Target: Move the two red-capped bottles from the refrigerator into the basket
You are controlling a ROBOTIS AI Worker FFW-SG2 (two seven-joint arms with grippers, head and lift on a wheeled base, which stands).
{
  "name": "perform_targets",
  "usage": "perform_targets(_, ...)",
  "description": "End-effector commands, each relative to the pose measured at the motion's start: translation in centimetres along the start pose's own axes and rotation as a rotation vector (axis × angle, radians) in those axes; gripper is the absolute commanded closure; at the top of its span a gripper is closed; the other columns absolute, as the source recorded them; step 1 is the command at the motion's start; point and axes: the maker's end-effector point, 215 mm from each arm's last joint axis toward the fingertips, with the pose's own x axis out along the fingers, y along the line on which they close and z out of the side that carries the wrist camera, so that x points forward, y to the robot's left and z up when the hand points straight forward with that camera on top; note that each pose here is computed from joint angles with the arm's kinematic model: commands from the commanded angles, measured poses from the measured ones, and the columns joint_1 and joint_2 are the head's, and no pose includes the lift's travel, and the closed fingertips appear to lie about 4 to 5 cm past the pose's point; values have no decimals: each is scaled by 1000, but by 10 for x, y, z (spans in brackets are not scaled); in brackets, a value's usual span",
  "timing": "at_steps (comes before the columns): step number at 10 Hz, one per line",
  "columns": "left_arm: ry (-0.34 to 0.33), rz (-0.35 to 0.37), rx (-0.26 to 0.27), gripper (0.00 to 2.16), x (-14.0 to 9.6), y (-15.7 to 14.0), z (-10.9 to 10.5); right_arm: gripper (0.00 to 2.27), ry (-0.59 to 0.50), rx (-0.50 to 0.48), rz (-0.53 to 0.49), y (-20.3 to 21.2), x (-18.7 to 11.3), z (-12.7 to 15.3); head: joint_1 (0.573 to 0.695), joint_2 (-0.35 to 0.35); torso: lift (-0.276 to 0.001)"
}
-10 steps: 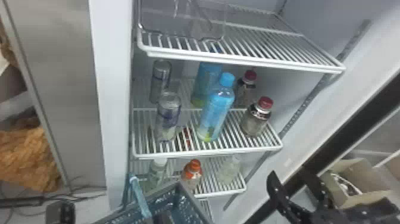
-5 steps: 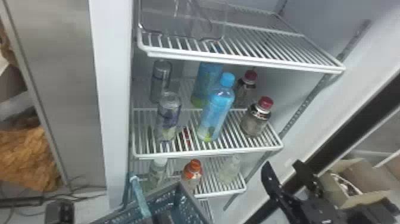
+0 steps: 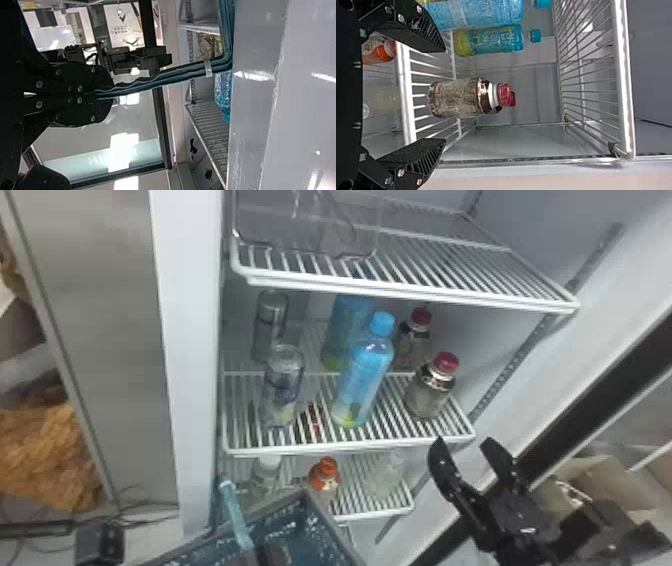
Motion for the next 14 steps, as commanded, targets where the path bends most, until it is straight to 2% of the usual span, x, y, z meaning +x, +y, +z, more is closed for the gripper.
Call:
perform_targets(1, -5, 1, 2, 1170, -1, 0, 1, 220, 13, 6, -5, 1, 10, -2, 695, -350, 0)
perform_targets(8, -9, 3, -1, 1171, -3, 1, 0, 220, 75, 28, -2, 7, 50, -6, 695, -350, 0)
perform_targets(11, -14, 2, -2, 1171, -5, 0, 1, 220, 90, 19, -42, 2, 56, -3, 695, -350, 0)
perform_targets(14, -14, 2, -2, 1170, -5, 0, 1, 219, 91, 41, -35, 4, 77, -11, 695, -350, 0)
